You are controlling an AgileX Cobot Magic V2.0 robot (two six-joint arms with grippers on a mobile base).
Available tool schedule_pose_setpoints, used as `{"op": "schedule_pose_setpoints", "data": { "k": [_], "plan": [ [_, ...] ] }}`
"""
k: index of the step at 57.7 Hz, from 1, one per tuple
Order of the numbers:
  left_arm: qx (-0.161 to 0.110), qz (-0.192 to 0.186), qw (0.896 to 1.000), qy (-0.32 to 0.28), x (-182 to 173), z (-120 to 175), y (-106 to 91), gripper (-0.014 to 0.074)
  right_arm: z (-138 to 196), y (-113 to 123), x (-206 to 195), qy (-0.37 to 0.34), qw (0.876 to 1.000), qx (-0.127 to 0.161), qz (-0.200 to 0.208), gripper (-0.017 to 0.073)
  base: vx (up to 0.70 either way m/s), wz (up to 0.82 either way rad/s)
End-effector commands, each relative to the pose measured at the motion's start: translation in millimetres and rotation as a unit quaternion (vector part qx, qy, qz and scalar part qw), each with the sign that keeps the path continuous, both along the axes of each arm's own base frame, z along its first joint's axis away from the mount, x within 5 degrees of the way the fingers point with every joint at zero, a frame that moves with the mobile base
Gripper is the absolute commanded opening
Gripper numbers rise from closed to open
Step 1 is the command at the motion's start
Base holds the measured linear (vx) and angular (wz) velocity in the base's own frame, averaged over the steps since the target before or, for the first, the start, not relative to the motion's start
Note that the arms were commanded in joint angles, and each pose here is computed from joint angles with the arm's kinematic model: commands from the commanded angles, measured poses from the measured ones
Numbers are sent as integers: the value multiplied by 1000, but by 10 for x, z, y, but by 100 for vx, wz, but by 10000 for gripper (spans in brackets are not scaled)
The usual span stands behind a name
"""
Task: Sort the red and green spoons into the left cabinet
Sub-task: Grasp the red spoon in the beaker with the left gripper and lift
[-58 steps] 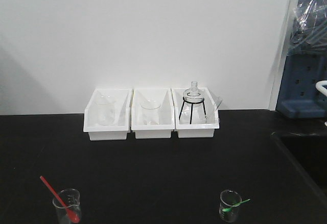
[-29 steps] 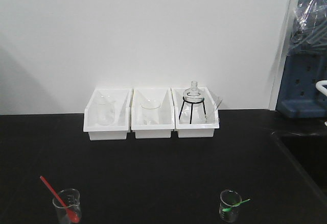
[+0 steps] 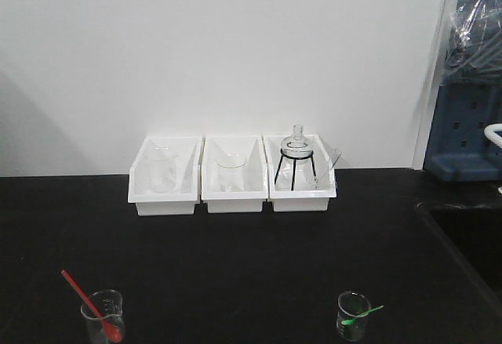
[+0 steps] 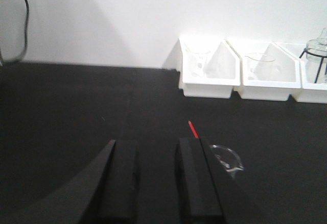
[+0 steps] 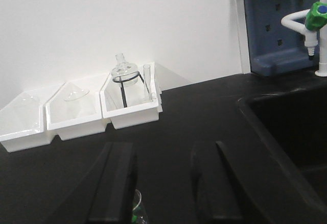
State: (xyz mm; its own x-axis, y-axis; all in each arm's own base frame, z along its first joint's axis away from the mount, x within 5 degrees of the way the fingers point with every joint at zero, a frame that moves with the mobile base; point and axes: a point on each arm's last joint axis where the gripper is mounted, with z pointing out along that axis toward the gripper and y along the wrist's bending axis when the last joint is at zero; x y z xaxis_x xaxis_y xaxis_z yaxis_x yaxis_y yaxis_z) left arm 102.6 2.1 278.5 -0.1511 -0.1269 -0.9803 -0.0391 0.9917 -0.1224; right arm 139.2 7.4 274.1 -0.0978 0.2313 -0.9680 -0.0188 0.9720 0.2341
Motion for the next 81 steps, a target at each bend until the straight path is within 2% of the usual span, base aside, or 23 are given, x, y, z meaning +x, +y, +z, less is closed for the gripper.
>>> {"op": "schedule_pose_setpoints", "data": {
  "k": [1, 5, 25, 31, 36, 43, 46, 50, 57, 61, 65, 73, 81],
  "plan": [
    [-47, 5, 998, -29, 121, 119, 1, 356, 119, -17, 63, -40, 999, -2, -10, 347, 0, 0],
    [-54, 8, 998, -17, 214, 82, 4, 369, 94, -15, 92, -31, 999, -2, -10, 347, 0, 0],
    [-51, 26, 998, 0, 770, -162, 46, 477, -85, -5, 284, 20, 1000, -7, -12, 356, 0, 0],
    [-66, 26, 997, 1, 918, -261, 30, 490, -163, 0, 387, 31, 999, -14, -13, 386, 0, 0],
    [-76, 6, 997, -13, 1026, -315, -31, 490, -225, 8, 472, 35, 999, -28, -11, 414, 0, 0],
    [-83, -63, 994, -38, 1176, -377, -193, 490, -278, 25, 567, 26, 998, -52, -2, 426, 0, 0],
    [-72, -100, 992, -42, 1253, -416, -261, 490, -292, 36, 599, 20, 998, -63, 4, 426, 0, 0],
    [-56, -127, 989, -50, 1389, -479, -313, 490, -308, 42, 631, 13, 998, -68, 6, 426, 0, 0],
    [-17, -133, 988, -72, 1641, -610, -328, 490, -336, 48, 650, 19, 997, -72, 9, 426, 0, 0],
    [-8, -127, 989, -79, 1756, -678, -321, 490, -338, 48, 650, 20, 997, -72, 9, 426, 0, 0],
    [-26, -115, 990, -78, 1876, -761, -307, 490, -339, 48, 649, 21, 997, -72, 10, 426, 0, 0],
    [-82, -111, 987, -77, 2025, -874, -316, 490, -339, 48, 649, 21, 997, -72, 10, 426, 0, 0],
    [-93, -112, 986, -81, 2141, -946, -323, 490, -339, 48, 649, 21, 997, -72, 10, 426, 0, 0]
  ]
}}
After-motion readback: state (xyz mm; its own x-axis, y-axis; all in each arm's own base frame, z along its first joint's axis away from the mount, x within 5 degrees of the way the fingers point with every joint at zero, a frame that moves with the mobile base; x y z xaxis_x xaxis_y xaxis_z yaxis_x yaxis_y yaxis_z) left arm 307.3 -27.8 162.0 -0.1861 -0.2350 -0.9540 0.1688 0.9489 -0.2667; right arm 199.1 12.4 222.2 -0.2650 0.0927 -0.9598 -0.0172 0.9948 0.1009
